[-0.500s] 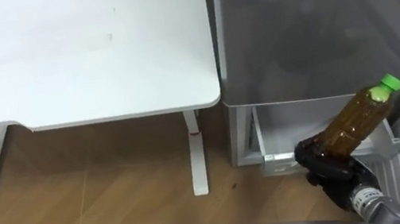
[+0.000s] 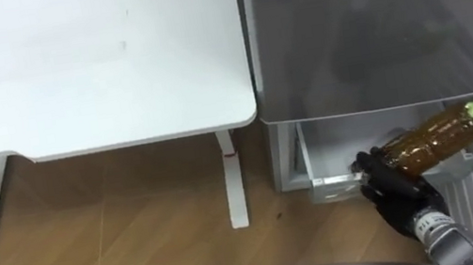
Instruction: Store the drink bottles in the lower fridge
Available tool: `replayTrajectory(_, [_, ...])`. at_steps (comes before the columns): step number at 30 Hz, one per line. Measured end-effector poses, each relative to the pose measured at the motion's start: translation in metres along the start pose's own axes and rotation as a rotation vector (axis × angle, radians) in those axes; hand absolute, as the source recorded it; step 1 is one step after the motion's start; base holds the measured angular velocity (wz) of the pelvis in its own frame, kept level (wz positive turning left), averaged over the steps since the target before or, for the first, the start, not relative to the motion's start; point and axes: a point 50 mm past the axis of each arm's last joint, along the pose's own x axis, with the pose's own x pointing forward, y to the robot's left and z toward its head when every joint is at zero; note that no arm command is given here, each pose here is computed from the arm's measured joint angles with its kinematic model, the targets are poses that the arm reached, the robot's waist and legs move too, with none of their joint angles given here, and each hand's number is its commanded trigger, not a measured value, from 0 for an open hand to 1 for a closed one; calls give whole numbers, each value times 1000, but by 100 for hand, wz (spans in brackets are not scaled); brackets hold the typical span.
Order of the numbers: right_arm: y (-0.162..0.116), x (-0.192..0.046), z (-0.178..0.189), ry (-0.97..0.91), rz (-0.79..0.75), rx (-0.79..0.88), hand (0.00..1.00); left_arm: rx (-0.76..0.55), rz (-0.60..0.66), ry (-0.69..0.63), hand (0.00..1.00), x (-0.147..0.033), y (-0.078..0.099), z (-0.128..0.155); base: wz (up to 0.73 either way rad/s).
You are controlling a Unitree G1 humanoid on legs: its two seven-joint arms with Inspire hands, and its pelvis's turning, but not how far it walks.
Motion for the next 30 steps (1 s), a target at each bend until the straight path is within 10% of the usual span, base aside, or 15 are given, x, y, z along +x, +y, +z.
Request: replayTrajectory(30, [16, 24, -7, 63, -28, 273, 100, 229, -215, 92, 0, 0, -24, -1, 5])
